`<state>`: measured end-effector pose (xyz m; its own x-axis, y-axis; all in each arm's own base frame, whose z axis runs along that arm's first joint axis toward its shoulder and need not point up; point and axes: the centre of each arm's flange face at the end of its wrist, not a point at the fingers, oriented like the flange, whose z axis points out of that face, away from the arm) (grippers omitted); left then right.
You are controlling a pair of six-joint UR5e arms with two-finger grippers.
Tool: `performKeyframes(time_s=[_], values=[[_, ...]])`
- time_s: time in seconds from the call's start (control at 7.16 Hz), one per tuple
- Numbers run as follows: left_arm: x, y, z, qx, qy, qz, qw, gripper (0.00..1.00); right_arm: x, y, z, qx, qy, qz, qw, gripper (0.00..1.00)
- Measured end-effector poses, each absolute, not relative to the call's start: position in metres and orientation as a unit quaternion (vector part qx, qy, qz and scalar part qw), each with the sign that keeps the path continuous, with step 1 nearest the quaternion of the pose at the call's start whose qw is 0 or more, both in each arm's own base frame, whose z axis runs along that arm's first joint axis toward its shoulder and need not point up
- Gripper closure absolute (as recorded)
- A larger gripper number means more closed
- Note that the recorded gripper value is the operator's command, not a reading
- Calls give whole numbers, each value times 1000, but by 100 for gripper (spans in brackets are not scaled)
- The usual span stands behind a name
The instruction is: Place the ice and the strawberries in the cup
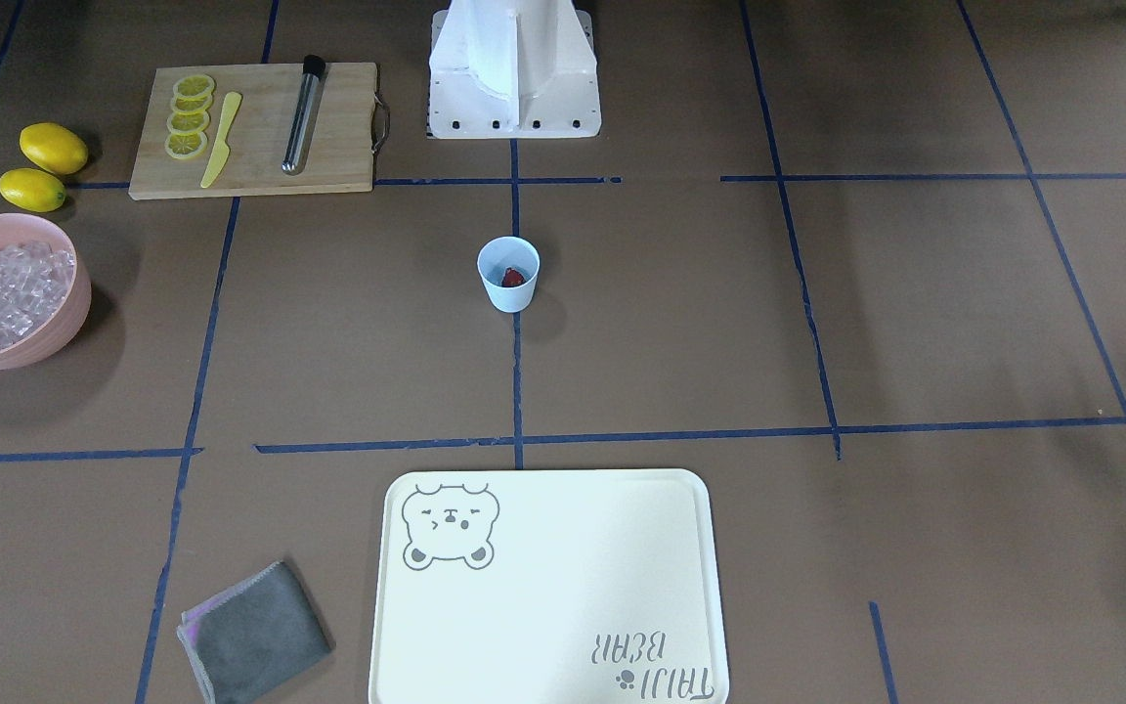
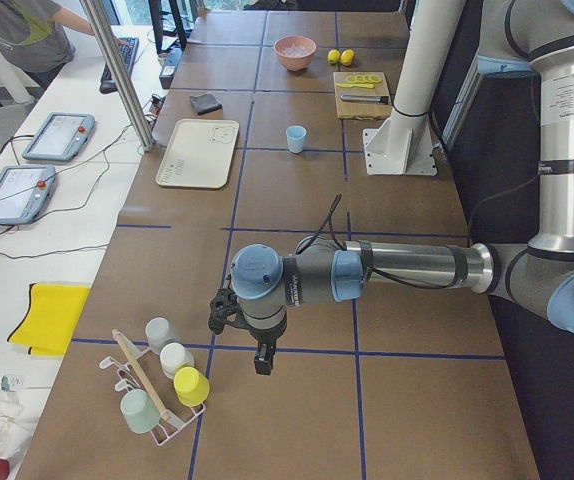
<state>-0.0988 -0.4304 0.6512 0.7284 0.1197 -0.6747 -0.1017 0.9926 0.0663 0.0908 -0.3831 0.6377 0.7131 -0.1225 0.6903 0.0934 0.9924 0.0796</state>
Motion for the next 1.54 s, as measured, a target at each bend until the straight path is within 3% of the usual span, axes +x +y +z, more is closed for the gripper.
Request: performKeyframes(time_s=[1.54], values=[[-101, -430, 652, 10, 349, 59, 935, 0, 91, -384, 637, 21, -374, -58, 925, 1]])
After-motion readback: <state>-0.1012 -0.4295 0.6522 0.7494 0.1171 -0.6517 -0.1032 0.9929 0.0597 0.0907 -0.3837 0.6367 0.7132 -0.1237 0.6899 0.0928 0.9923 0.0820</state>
